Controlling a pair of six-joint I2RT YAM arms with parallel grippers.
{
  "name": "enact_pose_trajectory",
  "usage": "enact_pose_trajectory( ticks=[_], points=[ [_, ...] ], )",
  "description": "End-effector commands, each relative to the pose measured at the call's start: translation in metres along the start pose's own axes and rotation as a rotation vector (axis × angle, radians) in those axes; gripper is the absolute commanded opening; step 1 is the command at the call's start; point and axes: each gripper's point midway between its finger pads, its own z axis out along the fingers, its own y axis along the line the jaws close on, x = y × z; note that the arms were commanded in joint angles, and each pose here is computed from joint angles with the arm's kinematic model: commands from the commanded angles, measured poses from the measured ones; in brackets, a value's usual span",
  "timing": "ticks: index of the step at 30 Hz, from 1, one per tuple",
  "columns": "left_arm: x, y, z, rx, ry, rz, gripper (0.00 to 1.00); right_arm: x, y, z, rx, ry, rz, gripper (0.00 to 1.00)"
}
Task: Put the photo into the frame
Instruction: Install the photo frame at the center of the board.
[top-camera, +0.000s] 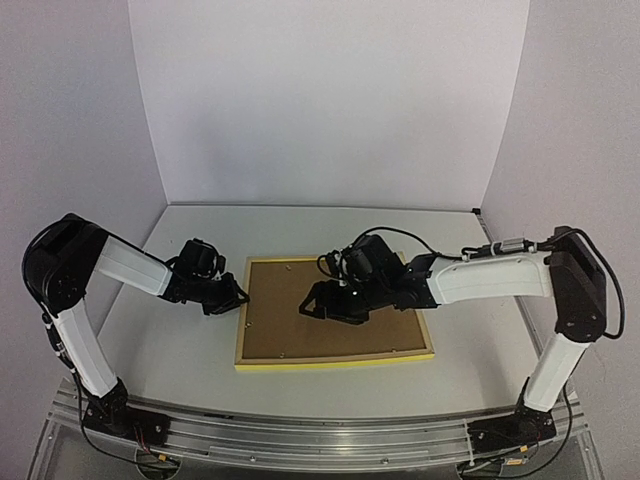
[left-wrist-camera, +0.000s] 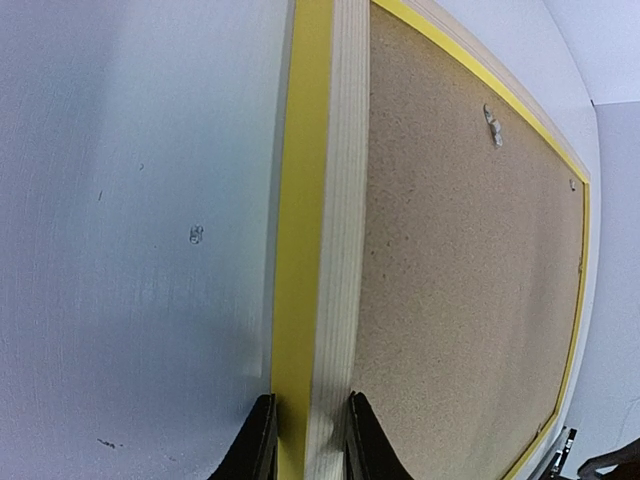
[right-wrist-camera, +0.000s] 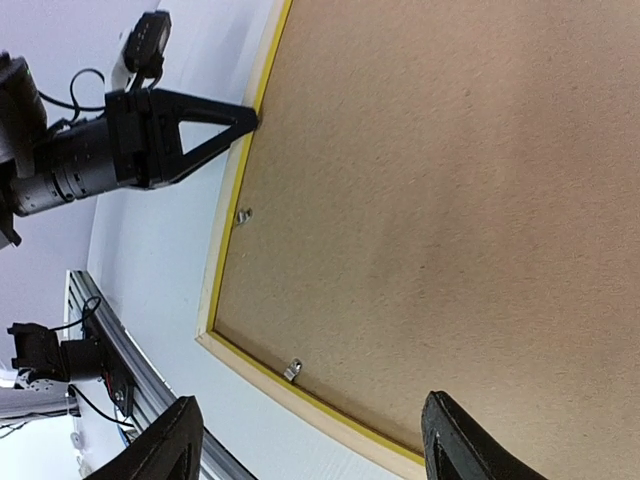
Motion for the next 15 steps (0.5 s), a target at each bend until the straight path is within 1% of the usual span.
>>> enact_pose_trajectory(
  ticks=[1,4,7,12,15],
  points=[
    [0.028,0.012,-0.005,-0.018,0.091,-0.102,0.00,0.014,0.025,0.026,-0.042,0.092,-0.053,0.72],
    [0.029,0.013,-0.005,-0.020,0.093,-0.106,0.00,0.015,0.052,0.052,-0.084,0.112,-0.102,0.72],
    [0.029,0.014,-0.004,-0.023,0.092,-0.110,0.00,0.019,0.070,0.081,-0.111,0.132,-0.136,0.71],
    [0.031,0.017,-0.003,-0.026,0.091,-0.120,0.00,0.026,0.088,0.116,-0.141,0.149,-0.185,0.71],
    [0.031,0.017,-0.003,-0.025,0.089,-0.125,0.00,0.029,0.089,0.131,-0.142,0.153,-0.192,0.71]
  ],
)
